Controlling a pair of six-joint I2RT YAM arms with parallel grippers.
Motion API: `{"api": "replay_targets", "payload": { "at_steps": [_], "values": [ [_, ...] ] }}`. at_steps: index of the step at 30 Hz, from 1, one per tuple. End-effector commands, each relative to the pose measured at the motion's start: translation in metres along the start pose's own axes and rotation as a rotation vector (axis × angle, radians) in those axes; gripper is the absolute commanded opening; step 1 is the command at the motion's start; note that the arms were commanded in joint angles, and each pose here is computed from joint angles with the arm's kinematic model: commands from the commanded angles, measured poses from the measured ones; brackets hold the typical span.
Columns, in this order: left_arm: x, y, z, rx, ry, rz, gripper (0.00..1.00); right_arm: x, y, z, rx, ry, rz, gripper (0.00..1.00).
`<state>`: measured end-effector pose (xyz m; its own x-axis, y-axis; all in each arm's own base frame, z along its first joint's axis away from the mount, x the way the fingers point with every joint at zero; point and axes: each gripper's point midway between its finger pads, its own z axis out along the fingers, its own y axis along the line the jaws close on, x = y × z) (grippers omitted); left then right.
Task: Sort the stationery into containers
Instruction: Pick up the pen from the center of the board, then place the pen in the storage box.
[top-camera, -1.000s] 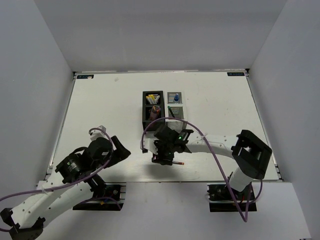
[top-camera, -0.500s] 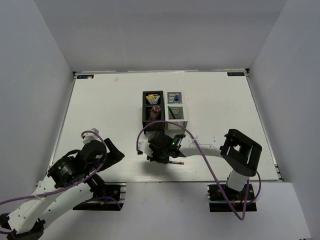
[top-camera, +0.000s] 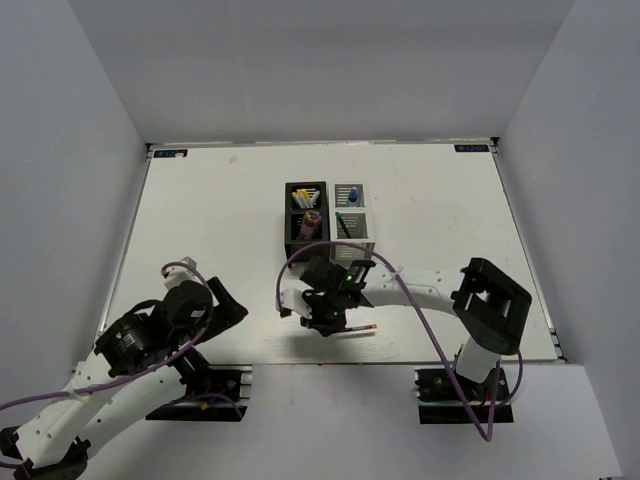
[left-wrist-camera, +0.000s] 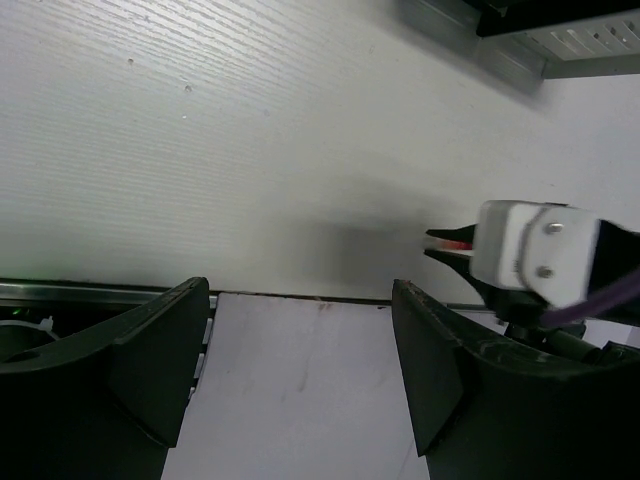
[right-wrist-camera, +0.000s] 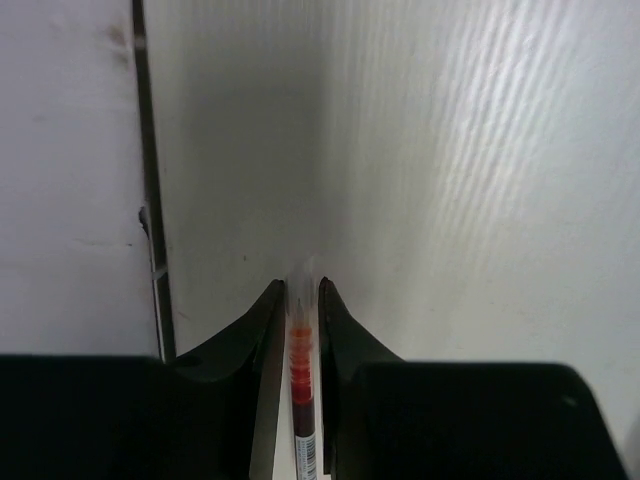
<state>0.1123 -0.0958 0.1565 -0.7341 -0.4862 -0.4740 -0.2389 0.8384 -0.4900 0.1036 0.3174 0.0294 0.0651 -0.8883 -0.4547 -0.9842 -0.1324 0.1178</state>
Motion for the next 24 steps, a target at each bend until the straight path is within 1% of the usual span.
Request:
{"api": "replay_targets", "payload": {
  "at_steps": [1, 2, 4, 6, 7, 11, 12, 14, 15, 17, 18, 19, 21, 23, 24],
  "values": [
    [-0.01, -0.006, -0.005, 0.026, -0.04, -0.021, 0.83, -0.075, -0.007, -0.067, 0.008, -0.195, -0.111, 0.0],
    [-0.01, -0.006, -0.005, 0.026, -0.04, -0.021, 0.83, -0.069, -0.006, -0.069, -0.002, -0.18, -0.101, 0.0],
    [-0.012, -0.008, -0.005, 0.03, -0.052, -0.024, 0.83, -0.103, -0.014, -0.1, 0.044, -0.259, -0.143, 0.0],
    [-0.013, -0.011, -0.002, 0.042, -0.057, -0.028, 0.83, -0.119, -0.03, -0.13, 0.124, -0.317, -0.159, 0.0],
    [-0.013, -0.011, -0.002, 0.042, -0.057, -0.028, 0.83, -0.121, -0.034, -0.136, 0.139, -0.329, -0.16, 0.0],
    [-0.011, -0.015, 0.004, 0.075, -0.061, -0.037, 0.83, -0.135, -0.076, -0.186, 0.322, -0.451, -0.155, 0.0],
    [-0.009, -0.014, 0.008, 0.072, -0.06, -0.036, 0.83, -0.134, -0.089, -0.198, 0.363, -0.472, -0.133, 0.0],
    [-0.009, -0.019, 0.009, 0.092, -0.059, -0.032, 0.83, -0.14, -0.113, -0.226, 0.461, -0.561, -0.113, 0.0],
    [-0.01, -0.022, 0.011, 0.098, -0.063, -0.034, 0.83, -0.135, -0.135, -0.244, 0.529, -0.594, -0.093, 0.0],
    [-0.008, -0.024, 0.016, 0.092, -0.05, -0.018, 0.83, -0.136, -0.144, -0.257, 0.547, -0.644, -0.079, 0.0],
    [-0.008, -0.023, 0.016, 0.091, -0.05, -0.006, 0.83, -0.142, -0.155, -0.272, 0.579, -0.704, -0.096, 0.0],
    [-0.009, -0.028, 0.018, 0.099, -0.054, -0.008, 0.83, -0.135, -0.164, -0.277, 0.593, -0.716, -0.083, 0.0],
    [-0.009, -0.03, 0.022, 0.087, -0.049, 0.019, 0.83, -0.138, -0.17, -0.279, 0.566, -0.771, -0.089, 0.0],
    [-0.009, -0.034, 0.025, 0.092, -0.043, 0.029, 0.83, -0.135, -0.185, -0.286, 0.59, -0.82, -0.09, 0.0],
    [-0.008, -0.033, 0.026, 0.084, -0.039, 0.032, 0.83, -0.137, -0.183, -0.276, 0.528, -0.842, -0.071, 0.0]
  ]
}}
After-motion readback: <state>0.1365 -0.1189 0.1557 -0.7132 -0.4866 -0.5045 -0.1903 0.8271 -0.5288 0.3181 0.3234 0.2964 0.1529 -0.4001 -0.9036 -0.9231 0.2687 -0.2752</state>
